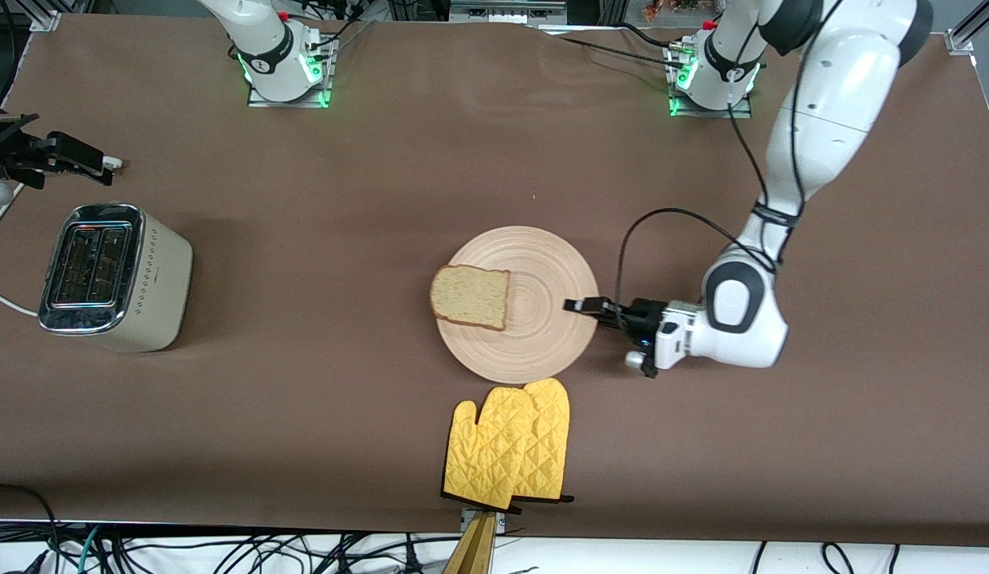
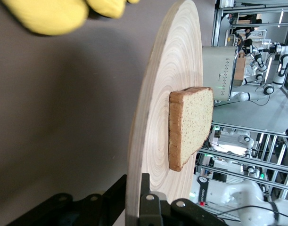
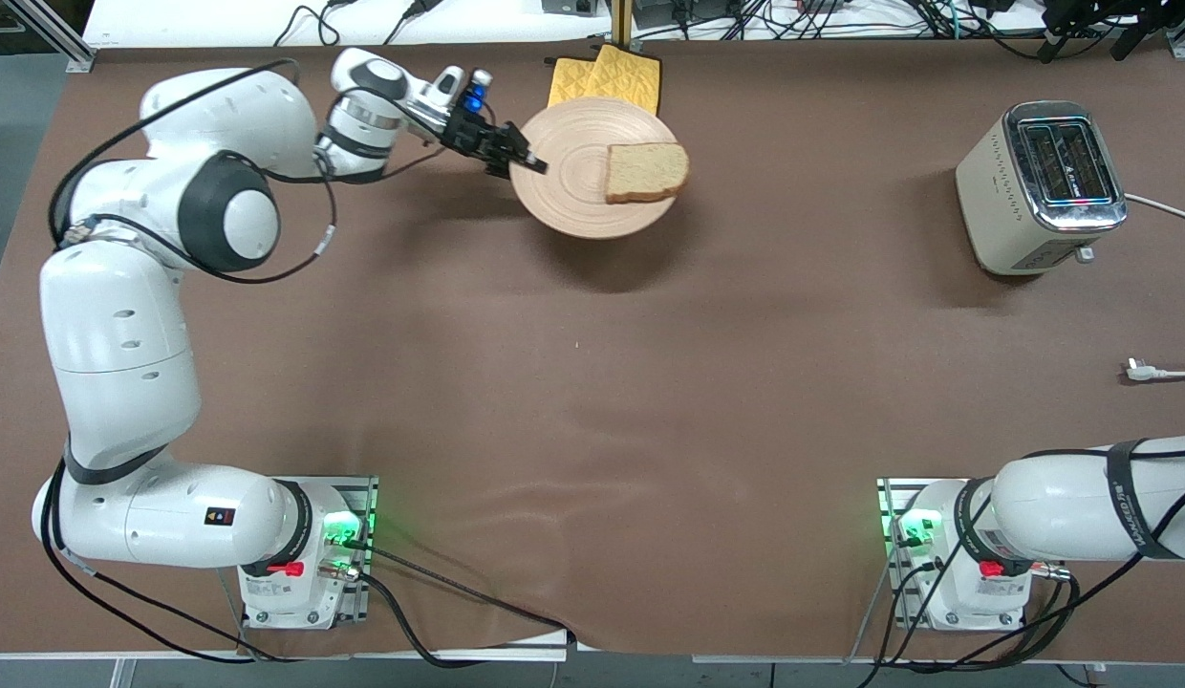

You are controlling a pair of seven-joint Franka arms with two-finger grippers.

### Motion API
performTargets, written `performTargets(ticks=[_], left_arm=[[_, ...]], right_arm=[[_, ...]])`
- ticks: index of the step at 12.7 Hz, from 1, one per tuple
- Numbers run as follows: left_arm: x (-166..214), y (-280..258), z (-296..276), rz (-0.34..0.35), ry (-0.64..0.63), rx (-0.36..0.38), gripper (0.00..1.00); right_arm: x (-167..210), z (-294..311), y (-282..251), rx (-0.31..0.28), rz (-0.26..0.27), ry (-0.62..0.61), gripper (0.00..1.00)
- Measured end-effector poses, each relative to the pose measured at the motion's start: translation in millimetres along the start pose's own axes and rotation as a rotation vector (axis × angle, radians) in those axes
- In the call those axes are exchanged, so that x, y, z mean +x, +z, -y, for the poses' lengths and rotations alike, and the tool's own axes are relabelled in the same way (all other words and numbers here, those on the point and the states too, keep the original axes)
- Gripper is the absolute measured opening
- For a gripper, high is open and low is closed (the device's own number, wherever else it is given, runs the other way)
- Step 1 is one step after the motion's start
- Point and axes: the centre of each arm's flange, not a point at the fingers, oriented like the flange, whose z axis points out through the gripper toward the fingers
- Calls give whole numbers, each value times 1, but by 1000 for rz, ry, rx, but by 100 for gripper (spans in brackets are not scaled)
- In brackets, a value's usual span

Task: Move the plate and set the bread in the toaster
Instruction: 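Push the wooden plate with the left gripper toward the toaster, then reach the right gripper to the bread while the left gripper withdraws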

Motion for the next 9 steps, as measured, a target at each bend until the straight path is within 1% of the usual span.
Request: performTargets(ticks=[1,3,6,9], left_arm=[[-1,20,0,0,16,-1,15],[-3,43,8,-4,27,3,15],[-6,49,26,-5,13,17,15],[-9,56,39,5,-2,17,15]], right_arm=[[1,5,0,-1,0,-9,100],[2,19,1,-3,4,-34,100],[10,24,15,-2,31,-45,100],[19,23,29,1,56,-45,100]])
